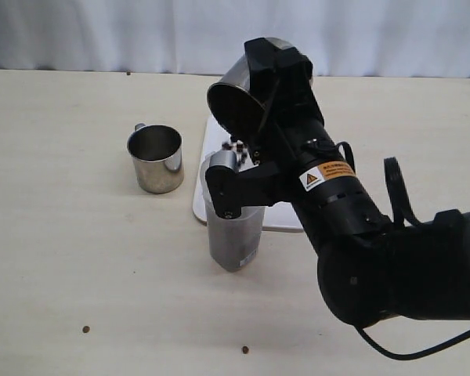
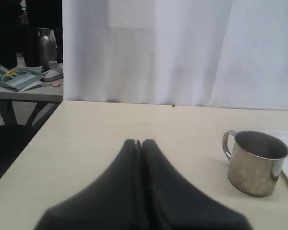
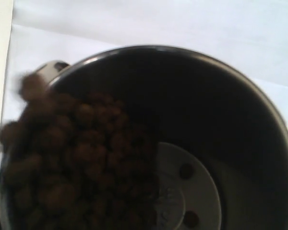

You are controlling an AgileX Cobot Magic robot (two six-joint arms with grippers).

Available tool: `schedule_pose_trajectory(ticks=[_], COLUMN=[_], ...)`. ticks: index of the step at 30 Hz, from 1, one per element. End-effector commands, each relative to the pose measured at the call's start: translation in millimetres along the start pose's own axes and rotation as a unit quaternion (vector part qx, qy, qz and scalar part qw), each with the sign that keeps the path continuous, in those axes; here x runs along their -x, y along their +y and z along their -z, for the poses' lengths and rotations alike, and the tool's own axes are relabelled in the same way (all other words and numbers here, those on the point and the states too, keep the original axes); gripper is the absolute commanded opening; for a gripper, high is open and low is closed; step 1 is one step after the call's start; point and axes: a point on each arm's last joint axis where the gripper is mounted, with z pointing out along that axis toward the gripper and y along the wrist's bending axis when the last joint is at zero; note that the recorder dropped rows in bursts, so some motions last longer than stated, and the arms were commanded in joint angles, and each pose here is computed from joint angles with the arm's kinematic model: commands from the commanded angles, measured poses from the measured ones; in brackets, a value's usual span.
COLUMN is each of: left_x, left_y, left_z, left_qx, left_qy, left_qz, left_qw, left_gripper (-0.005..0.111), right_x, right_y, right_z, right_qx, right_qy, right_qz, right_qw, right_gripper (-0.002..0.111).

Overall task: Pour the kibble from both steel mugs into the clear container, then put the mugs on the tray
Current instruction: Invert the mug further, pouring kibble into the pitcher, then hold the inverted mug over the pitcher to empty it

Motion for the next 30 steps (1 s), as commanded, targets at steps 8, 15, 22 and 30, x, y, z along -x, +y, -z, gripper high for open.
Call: schedule_pose_trajectory(ticks=[8,15,22,30], left_x=[0.1,0.1,0.1,0.1], left_y=[-0.5,-0.5,-0.5,-0.5], left_z=[0.1,0.1,0.1,0.1], left_qx=[-0.004,-0.004,-0.004,-0.004], left_qy=[-0.005,-0.005,-0.005,-0.005], left_qz=[0.003,0.003,0.003,0.003], left_qw=[1.000,1.000,1.000,1.000], left_gripper=[0.000,0.000,0.000,0.000], right_x=[1.0,1.0,1.5,1.6], right_y=[-3.2,-3.2,-3.4,-3.5], right_z=[-1.9,-1.9,-1.9,-1.9], right_qx=[-0.035,-0.035,-0.037,-0.037], right_qy=[0.005,0.005,0.003,0.003], right_qz=[0.011,0.011,0.012,0.012], right_qw=[0.999,0.999,0.999,0.999], right_gripper=[0.005,0.005,0.005,0.005])
